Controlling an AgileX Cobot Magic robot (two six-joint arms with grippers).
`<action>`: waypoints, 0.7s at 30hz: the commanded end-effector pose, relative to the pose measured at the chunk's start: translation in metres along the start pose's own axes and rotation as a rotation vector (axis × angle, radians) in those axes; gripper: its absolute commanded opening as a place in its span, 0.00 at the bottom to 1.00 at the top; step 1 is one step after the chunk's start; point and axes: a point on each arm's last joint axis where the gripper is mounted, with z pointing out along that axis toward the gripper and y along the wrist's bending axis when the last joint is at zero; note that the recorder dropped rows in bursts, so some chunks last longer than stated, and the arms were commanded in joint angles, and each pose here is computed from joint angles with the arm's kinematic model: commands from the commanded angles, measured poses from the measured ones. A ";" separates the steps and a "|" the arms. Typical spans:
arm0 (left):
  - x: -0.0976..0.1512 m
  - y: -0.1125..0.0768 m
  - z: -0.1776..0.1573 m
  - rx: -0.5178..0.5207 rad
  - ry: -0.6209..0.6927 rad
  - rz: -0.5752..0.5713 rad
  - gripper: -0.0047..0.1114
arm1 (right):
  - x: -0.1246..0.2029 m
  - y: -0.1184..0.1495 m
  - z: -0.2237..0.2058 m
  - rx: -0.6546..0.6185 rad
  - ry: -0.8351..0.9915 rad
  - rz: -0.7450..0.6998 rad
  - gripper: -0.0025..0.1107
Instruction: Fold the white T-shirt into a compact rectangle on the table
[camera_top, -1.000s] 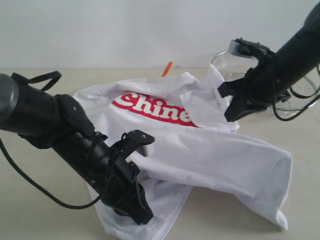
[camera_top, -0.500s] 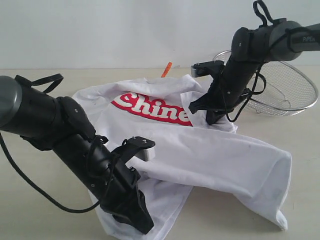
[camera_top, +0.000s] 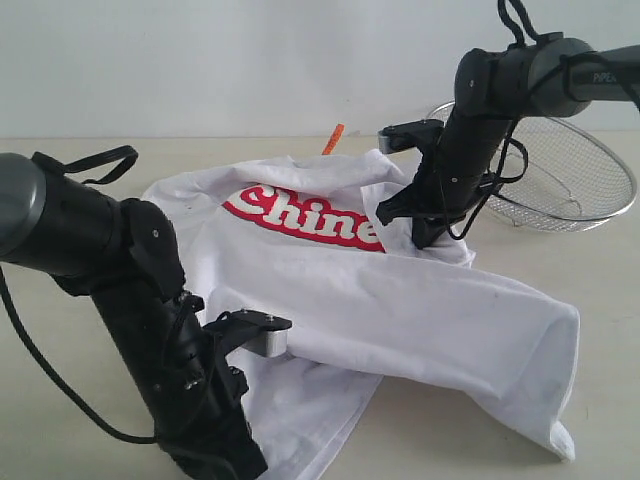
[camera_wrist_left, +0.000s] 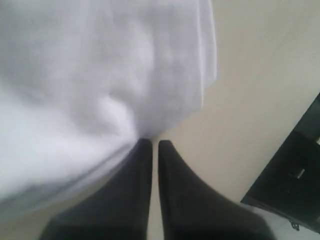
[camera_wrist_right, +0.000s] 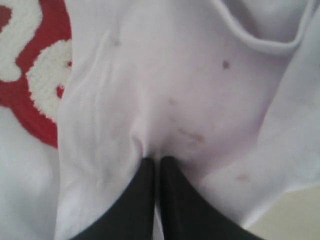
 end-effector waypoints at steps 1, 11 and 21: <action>0.005 -0.001 -0.004 -0.041 0.061 0.008 0.08 | 0.000 -0.003 0.002 0.012 0.005 -0.018 0.02; 0.004 -0.042 -0.077 -0.250 -0.285 0.211 0.08 | 0.000 -0.003 0.002 0.011 0.009 -0.025 0.02; 0.035 -0.047 -0.064 -0.524 -0.528 0.004 0.08 | 0.000 -0.003 0.002 0.010 0.012 -0.042 0.02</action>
